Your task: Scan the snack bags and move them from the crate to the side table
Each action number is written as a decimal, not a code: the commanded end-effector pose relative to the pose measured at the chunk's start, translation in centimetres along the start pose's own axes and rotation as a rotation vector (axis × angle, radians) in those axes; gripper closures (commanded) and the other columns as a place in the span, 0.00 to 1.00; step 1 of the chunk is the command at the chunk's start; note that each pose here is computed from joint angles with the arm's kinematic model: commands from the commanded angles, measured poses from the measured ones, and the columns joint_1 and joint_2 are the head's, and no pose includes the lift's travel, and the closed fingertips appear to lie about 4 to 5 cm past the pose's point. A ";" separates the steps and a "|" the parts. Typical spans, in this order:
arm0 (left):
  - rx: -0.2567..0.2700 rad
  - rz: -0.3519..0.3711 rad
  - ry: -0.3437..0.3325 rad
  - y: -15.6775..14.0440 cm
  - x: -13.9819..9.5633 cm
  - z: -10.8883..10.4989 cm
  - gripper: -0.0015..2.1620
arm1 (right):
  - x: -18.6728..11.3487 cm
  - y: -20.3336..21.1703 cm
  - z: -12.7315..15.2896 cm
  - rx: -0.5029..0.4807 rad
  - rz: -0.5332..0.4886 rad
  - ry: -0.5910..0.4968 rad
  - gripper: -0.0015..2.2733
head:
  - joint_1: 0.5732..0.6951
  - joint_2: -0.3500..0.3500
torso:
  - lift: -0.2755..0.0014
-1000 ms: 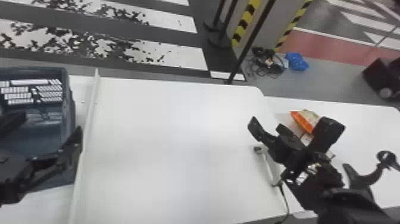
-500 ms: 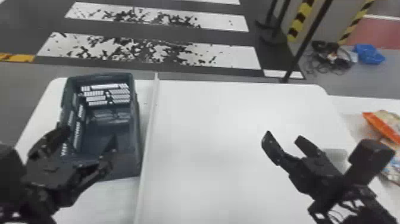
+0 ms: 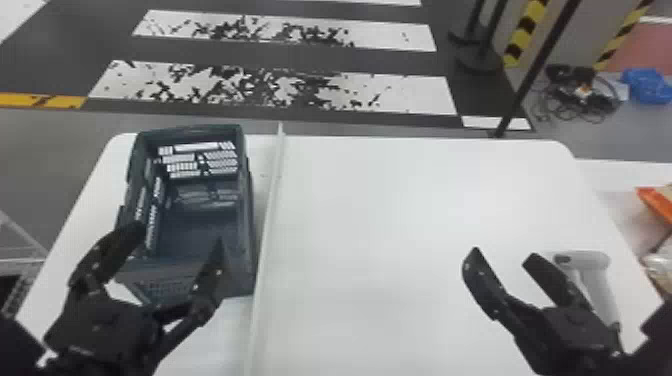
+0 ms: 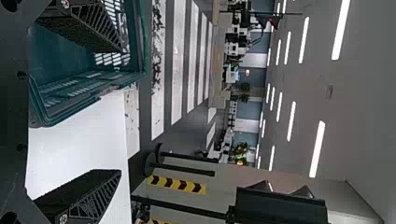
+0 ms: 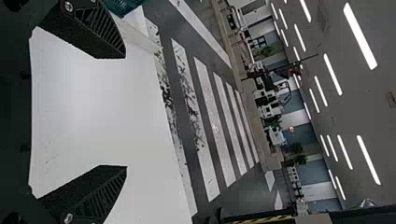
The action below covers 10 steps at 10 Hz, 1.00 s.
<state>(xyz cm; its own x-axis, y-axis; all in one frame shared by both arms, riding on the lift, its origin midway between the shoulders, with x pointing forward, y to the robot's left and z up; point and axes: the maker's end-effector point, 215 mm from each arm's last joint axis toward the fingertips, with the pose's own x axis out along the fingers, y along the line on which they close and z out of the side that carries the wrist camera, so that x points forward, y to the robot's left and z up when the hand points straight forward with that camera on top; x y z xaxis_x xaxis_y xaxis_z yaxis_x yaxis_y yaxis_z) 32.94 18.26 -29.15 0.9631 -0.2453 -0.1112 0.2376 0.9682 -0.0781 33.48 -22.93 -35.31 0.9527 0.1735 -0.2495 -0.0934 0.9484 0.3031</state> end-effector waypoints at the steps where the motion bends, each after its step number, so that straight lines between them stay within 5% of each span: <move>1: -0.008 0.002 -0.001 -0.5 -0.8 -0.3 0.04 | -1.4 -0.5 -0.2 -0.020 0.000 -0.006 0.03 | 1.00 0.38 | 0.68; 5: -0.023 0.038 0.076 -0.2 -2.2 -2.9 0.04 | -3.2 -2.1 2.8 -0.050 -0.032 -0.121 0.03 | 1.00 0.32 | 0.68; 10: -0.004 0.004 0.088 -1.3 -2.2 -3.4 0.04 | -3.0 -2.4 1.1 -0.042 -0.043 -0.077 0.03 | 1.00 0.26 | 0.68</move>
<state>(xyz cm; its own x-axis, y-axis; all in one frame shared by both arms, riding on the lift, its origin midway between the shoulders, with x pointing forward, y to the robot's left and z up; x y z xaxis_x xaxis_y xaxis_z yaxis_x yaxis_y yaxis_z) 30.01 17.37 -32.19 0.9487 -0.2451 -0.1995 0.2312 0.9687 -0.0905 31.31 -26.01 -33.89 0.9769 0.1123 -0.1819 -0.0638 0.9653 0.2534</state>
